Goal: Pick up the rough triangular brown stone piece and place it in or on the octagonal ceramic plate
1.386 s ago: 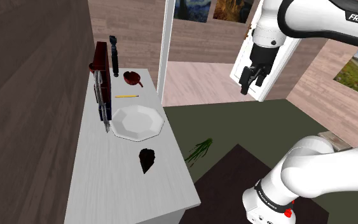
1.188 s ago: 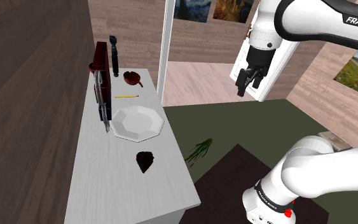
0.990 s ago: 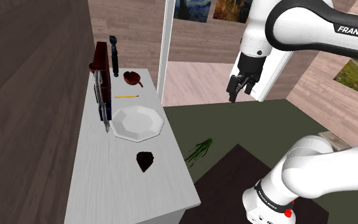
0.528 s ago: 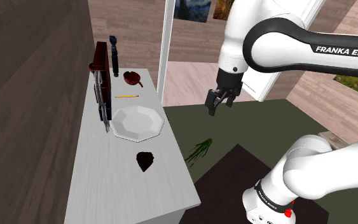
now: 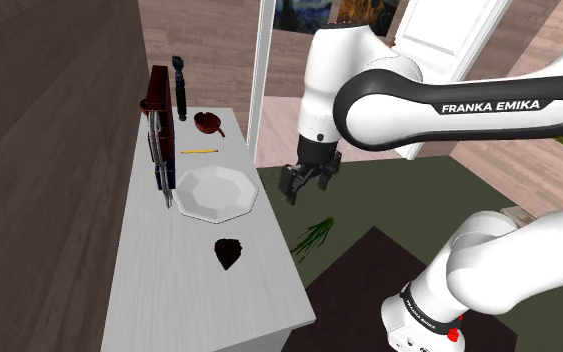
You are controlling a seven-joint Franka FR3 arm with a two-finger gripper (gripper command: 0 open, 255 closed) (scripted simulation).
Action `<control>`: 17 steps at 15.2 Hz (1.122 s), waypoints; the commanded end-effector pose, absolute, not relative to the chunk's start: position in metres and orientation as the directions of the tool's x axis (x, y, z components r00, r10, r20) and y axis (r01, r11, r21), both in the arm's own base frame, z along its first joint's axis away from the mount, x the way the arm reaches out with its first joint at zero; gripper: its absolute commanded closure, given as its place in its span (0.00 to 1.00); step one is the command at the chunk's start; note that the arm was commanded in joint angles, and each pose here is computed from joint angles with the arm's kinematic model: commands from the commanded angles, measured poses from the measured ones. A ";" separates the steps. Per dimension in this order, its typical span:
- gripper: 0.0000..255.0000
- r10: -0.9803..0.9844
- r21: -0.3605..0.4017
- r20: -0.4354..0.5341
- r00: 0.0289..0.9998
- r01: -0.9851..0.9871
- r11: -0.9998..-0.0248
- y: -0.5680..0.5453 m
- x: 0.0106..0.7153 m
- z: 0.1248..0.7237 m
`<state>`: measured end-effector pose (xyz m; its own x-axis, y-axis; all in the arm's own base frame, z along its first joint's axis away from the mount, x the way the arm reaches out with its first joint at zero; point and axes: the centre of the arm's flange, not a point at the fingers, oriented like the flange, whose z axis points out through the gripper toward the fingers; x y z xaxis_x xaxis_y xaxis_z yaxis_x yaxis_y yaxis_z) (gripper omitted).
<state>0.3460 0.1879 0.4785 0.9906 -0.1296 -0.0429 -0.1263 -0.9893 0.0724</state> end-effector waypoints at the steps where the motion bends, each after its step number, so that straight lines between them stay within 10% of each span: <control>1: 0.00 -0.134 0.063 -0.038 0.990 -0.131 -0.989 0.210 0.352 0.464; 17: 0.00 -0.152 0.014 -0.009 0.988 -0.152 -0.988 0.341 0.394 0.379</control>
